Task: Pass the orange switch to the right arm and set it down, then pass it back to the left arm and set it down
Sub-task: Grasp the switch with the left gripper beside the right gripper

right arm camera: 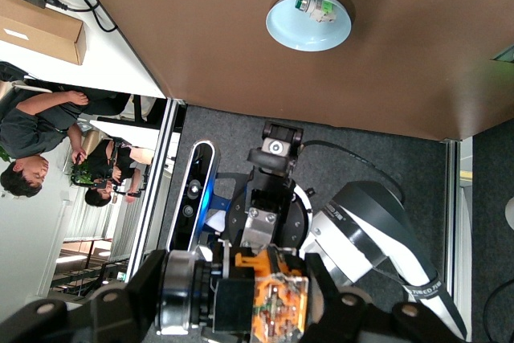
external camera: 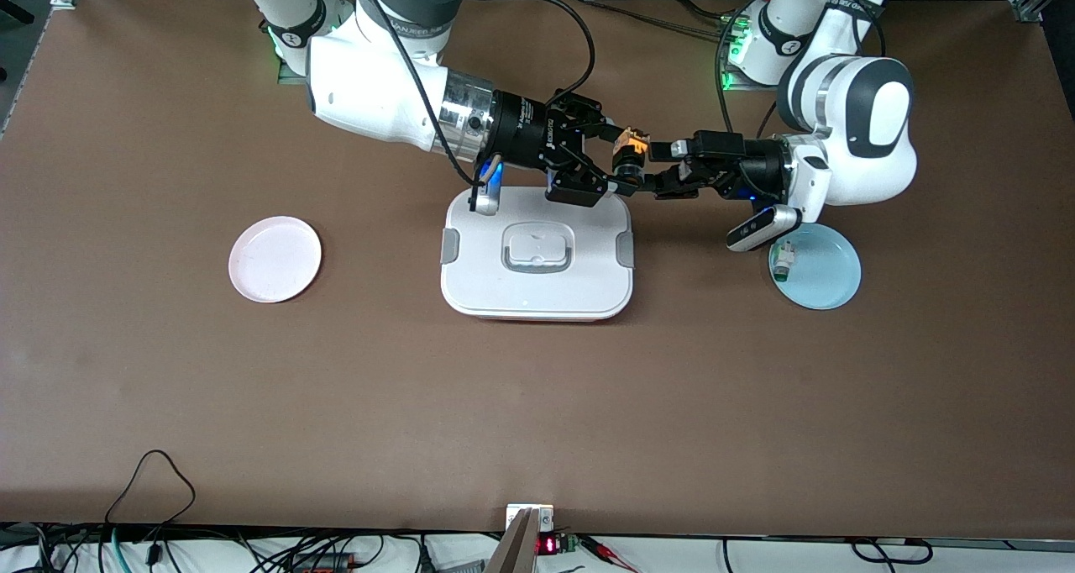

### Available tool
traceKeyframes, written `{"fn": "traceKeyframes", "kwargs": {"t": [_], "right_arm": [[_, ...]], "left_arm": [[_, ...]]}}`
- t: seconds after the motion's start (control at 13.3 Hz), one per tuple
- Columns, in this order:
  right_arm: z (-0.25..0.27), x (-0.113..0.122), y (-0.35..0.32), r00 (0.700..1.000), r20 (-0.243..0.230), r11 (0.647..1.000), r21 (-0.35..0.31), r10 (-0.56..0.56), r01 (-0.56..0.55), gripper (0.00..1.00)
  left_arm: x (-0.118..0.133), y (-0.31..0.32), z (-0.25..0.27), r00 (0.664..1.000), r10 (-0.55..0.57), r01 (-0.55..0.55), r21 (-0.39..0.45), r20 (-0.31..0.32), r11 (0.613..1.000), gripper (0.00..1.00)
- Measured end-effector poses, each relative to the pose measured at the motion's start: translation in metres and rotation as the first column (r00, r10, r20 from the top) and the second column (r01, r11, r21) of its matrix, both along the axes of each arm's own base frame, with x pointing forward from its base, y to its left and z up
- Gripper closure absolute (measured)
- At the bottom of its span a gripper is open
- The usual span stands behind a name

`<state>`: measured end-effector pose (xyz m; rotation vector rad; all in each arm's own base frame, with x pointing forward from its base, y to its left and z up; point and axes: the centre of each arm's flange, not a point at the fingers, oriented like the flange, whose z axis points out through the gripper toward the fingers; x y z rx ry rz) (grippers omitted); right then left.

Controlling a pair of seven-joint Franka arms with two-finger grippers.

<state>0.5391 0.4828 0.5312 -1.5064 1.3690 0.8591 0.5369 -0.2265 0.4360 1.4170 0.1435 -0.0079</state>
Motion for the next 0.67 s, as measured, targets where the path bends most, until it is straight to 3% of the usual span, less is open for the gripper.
{"fn": "traceKeyframes", "kwargs": {"t": [0.45, 0.53, 0.6, 0.67], "right_arm": [[0.001, 0.000, 0.000, 1.000, 0.001, 1.000, 0.001, 0.000, 0.000, 0.26], [0.001, 0.000, 0.000, 1.000, 0.001, 1.000, 0.001, 0.000, 0.000, 0.26], [0.001, 0.000, 0.000, 1.000, 0.001, 1.000, 0.002, 0.000, 0.000, 0.26], [0.001, 0.000, 0.000, 1.000, 0.001, 1.000, 0.002, -0.001, 0.001, 0.26]], "left_arm": [[-0.004, 0.000, 0.020, 1.000, -0.007, 0.007, 0.000, -0.016, 1.000, 0.10], [-0.005, -0.001, 0.024, 1.000, -0.008, 0.008, 0.001, -0.011, 1.000, 0.17], [-0.006, -0.001, 0.025, 1.000, -0.008, 0.008, 0.001, -0.008, 1.000, 0.17], [-0.006, -0.001, 0.025, 1.000, -0.008, 0.008, 0.001, -0.008, 1.000, 0.27]]}}
